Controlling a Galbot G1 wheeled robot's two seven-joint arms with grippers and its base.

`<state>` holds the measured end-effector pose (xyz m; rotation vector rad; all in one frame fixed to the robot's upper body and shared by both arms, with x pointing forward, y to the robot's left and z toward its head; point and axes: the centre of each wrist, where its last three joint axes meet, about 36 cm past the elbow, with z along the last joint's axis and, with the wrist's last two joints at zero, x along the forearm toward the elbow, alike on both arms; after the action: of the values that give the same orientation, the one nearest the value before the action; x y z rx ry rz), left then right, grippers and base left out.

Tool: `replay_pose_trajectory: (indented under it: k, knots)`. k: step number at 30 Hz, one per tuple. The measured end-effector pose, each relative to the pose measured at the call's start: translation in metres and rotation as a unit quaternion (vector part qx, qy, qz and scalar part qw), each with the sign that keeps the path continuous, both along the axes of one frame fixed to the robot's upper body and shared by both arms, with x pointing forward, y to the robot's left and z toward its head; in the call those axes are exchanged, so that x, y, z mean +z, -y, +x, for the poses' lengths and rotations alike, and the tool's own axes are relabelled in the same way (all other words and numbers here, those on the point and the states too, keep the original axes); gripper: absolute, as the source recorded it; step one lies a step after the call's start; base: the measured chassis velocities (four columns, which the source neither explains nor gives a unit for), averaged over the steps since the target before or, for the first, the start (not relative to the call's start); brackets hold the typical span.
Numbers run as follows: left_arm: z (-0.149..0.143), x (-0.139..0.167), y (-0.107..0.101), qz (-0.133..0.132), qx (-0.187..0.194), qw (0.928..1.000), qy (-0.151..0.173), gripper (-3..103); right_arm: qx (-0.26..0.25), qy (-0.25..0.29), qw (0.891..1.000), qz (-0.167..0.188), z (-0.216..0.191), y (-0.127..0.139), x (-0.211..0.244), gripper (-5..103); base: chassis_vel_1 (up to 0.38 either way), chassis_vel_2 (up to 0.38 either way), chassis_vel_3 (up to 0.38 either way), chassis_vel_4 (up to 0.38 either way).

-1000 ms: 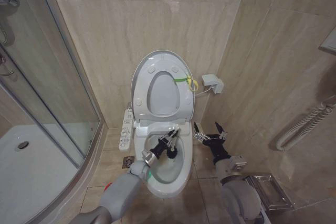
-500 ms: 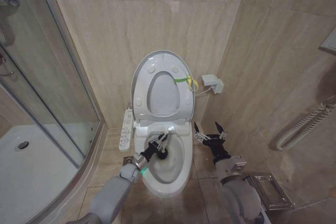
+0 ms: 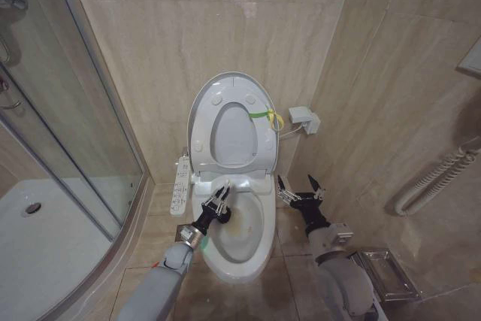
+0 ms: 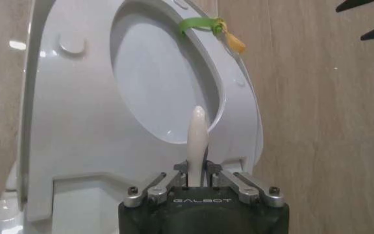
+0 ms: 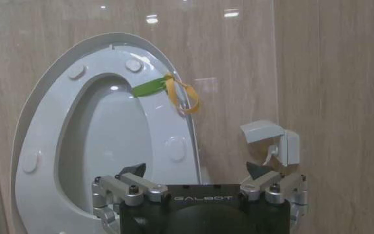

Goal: Open the toilet lid, clean the toilet bowl with a toilet brush, close the toilet lid, and flush.

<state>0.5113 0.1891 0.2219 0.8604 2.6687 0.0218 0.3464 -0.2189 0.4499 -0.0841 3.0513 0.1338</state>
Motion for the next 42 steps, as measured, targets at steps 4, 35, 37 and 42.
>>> replay_pose_trajectory:
  k: [4, 35, 37, 42]
  knots:
    - [-0.001, 0.003, 0.001, -0.007, 0.004, 1.0, 0.005, 18, 0.0, 0.0, 1.0, 0.0, 0.0, 0.0, 0.0, 100, 0.0, 0.0, 0.0, 0.0]
    - [-0.127, 0.115, -0.005, -0.078, 0.028, 0.9964, -0.016, 18, 0.0, 0.0, 1.0, 0.0, 0.0, 0.0, 0.0, 100, 0.0, 0.0, 0.0, 0.0]
    - [-0.13, 0.116, -0.004, -0.079, 0.027, 0.9964, -0.014, 18, 0.0, 0.0, 1.0, 0.0, 0.0, 0.0, 0.0, 100, 0.0, 0.0, 0.0, 0.0]
    - [-0.134, 0.127, 0.0, -0.088, 0.021, 0.9959, -0.004, 18, 0.0, 0.0, 1.0, 0.0, 0.0, 0.0, 0.0, 100, 0.0, 0.0, 0.0, 0.0]
